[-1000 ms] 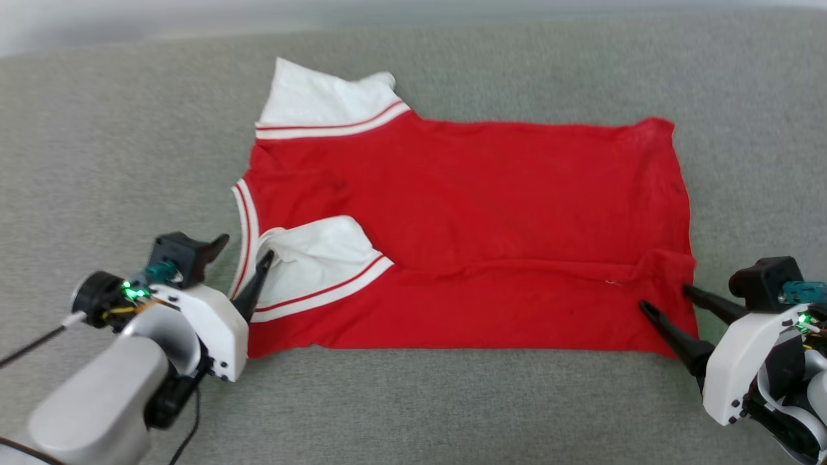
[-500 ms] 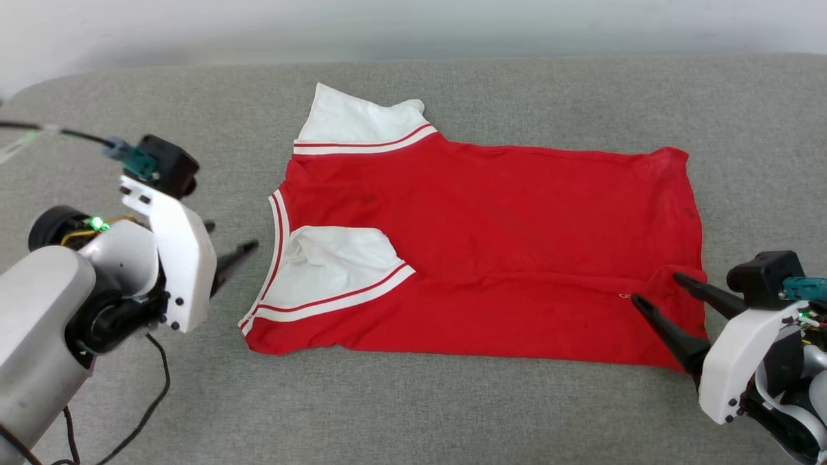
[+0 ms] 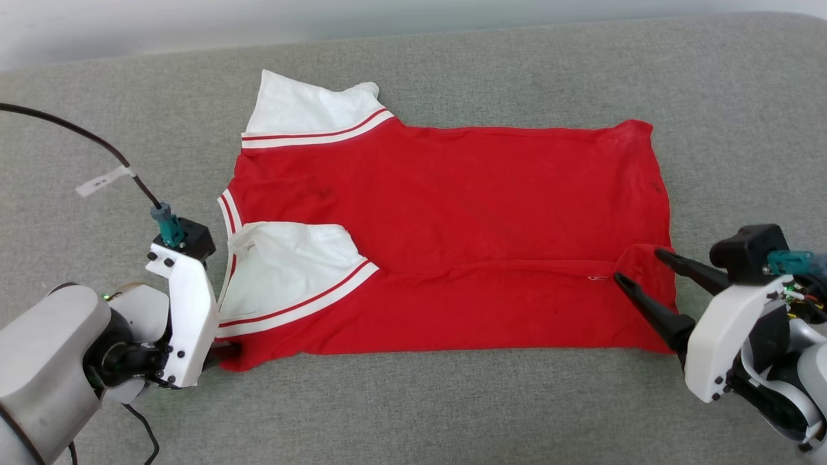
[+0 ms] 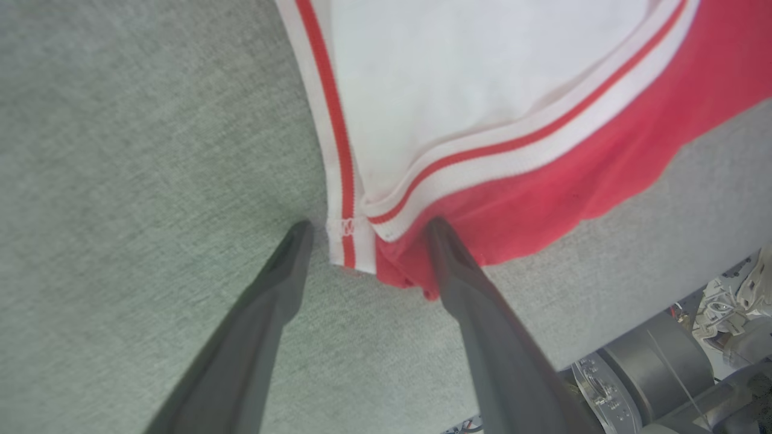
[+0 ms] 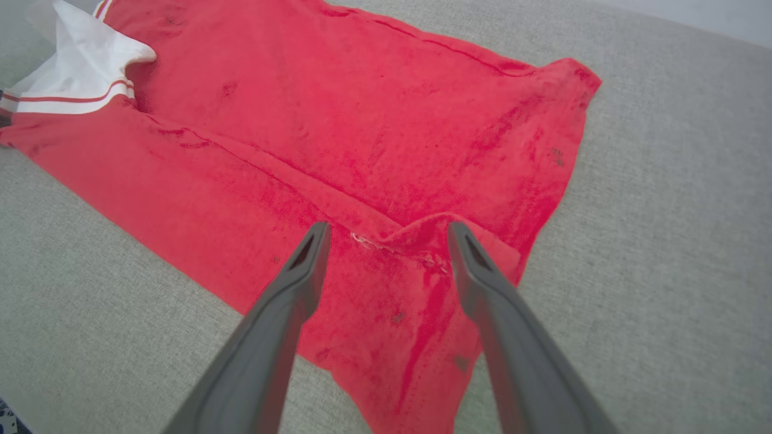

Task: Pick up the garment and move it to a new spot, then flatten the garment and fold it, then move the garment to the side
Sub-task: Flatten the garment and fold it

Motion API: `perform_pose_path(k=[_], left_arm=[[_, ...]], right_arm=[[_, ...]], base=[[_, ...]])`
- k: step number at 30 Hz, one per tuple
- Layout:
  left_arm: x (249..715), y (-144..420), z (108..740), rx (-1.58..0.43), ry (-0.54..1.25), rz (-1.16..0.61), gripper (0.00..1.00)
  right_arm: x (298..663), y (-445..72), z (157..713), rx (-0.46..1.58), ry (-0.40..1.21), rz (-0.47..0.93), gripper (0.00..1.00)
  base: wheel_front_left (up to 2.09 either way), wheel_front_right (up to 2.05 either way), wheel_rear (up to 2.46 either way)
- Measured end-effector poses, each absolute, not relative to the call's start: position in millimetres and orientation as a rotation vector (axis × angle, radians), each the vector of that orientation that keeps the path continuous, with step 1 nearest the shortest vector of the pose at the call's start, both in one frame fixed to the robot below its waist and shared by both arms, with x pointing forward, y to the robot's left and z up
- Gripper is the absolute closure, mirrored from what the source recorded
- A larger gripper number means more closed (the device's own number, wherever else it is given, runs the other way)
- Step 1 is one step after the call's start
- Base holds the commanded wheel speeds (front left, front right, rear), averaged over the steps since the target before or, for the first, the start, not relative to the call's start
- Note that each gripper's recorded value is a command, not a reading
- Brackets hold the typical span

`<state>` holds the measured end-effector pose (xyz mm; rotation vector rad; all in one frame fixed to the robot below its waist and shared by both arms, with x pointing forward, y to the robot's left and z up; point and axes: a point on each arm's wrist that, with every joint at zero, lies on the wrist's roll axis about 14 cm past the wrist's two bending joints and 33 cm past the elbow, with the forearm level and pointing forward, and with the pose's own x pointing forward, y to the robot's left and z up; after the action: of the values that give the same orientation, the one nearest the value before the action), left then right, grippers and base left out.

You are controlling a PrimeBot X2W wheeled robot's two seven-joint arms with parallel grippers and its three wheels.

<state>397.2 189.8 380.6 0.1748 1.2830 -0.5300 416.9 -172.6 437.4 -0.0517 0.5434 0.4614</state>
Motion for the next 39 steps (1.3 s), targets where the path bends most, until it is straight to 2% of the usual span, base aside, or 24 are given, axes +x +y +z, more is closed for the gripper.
perform_pose_path(k=[3, 4, 5, 10, 15, 22, 29, 33, 39], left_arm=[[395.1, 187.1, 374.2, 0.169, 1.296, -0.538, 0.01], [395.0, 186.3, 373.6, 0.165, 1.293, -0.541, 0.65], [395.0, 185.8, 373.4, 0.163, 1.288, -0.543, 1.00], [395.6, 178.7, 379.5, 0.165, 1.241, -0.566, 1.00], [393.0, 175.1, 390.5, 0.189, 1.200, -0.591, 1.00], [394.0, 176.3, 398.3, 0.211, 1.170, -0.608, 1.00], [396.4, 175.8, 393.4, 0.205, 1.161, -0.614, 1.00], [395.6, 176.3, 387.9, 0.196, 1.172, -0.614, 1.00], [395.5, 177.2, 384.6, 0.200, 1.177, -0.615, 1.00]], right_arm=[[421.4, -170.8, 443.3, -0.066, 0.532, 0.470, 0.00], [423.9, -170.8, 447.5, -0.081, 0.527, 0.475, 0.00], [426.5, -171.8, 452.0, -0.101, 0.523, 0.480, 0.00], [443.4, -183.9, 482.0, -0.199, 0.506, 0.474, 0.00], [444.6, -204.6, 485.9, -0.287, 0.674, 0.444, 0.00], [423.0, -220.3, 452.2, -0.327, 1.000, 0.439, 0.00], [403.9, -209.2, 395.2, -0.246, 1.176, 0.455, 0.00], [391.8, -199.9, 366.8, -0.190, 1.229, 0.465, 0.00], [390.0, -194.0, 355.2, -0.154, 1.214, 0.464, 0.00]], base=[[0.00, 0.00, 0.00], [0.00, 0.00, 0.00], [0.00, 0.00, 0.00], [0.00, 0.00, 0.00], [0.00, 0.00, 0.00], [0.00, 0.00, 0.00], [0.00, 0.00, 0.00], [0.00, 0.00, 0.00], [0.00, 0.00, 0.00]])
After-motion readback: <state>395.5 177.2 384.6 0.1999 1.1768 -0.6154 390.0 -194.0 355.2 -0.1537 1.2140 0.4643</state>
